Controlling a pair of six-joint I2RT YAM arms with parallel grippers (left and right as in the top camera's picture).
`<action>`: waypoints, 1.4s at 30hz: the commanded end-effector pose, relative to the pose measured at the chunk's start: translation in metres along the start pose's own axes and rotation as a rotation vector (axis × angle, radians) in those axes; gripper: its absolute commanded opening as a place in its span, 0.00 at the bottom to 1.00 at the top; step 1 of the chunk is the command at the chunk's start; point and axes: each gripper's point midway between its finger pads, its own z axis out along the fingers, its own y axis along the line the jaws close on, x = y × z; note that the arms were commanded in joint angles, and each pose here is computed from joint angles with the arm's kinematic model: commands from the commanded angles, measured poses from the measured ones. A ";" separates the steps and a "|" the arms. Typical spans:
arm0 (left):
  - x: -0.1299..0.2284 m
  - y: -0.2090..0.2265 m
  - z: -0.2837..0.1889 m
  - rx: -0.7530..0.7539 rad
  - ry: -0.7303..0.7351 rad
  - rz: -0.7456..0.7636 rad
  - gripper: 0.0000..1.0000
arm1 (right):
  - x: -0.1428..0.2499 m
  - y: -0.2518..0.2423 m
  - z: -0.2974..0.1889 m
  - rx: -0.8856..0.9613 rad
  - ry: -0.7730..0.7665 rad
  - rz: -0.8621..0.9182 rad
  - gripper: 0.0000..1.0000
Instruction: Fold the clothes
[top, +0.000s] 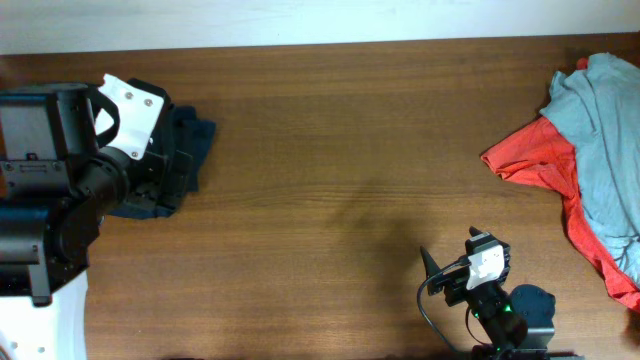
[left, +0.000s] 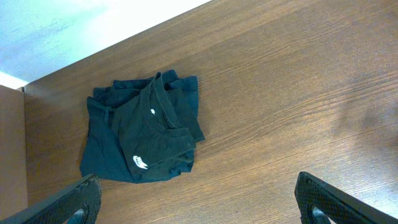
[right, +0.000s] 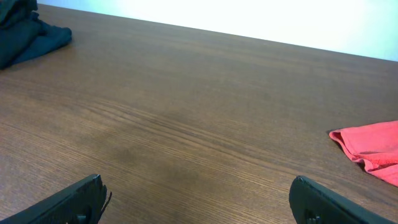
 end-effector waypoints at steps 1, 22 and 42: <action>0.000 0.000 -0.001 -0.007 -0.002 -0.004 0.99 | 0.002 0.001 0.000 -0.009 -0.001 -0.001 0.99; 0.089 -0.014 0.024 -0.152 -0.261 -0.034 0.99 | 0.002 0.001 0.000 -0.009 -0.001 -0.001 0.99; 0.200 -0.059 0.113 -0.157 -0.483 -0.169 0.99 | 0.002 0.001 0.000 -0.009 -0.001 -0.001 0.99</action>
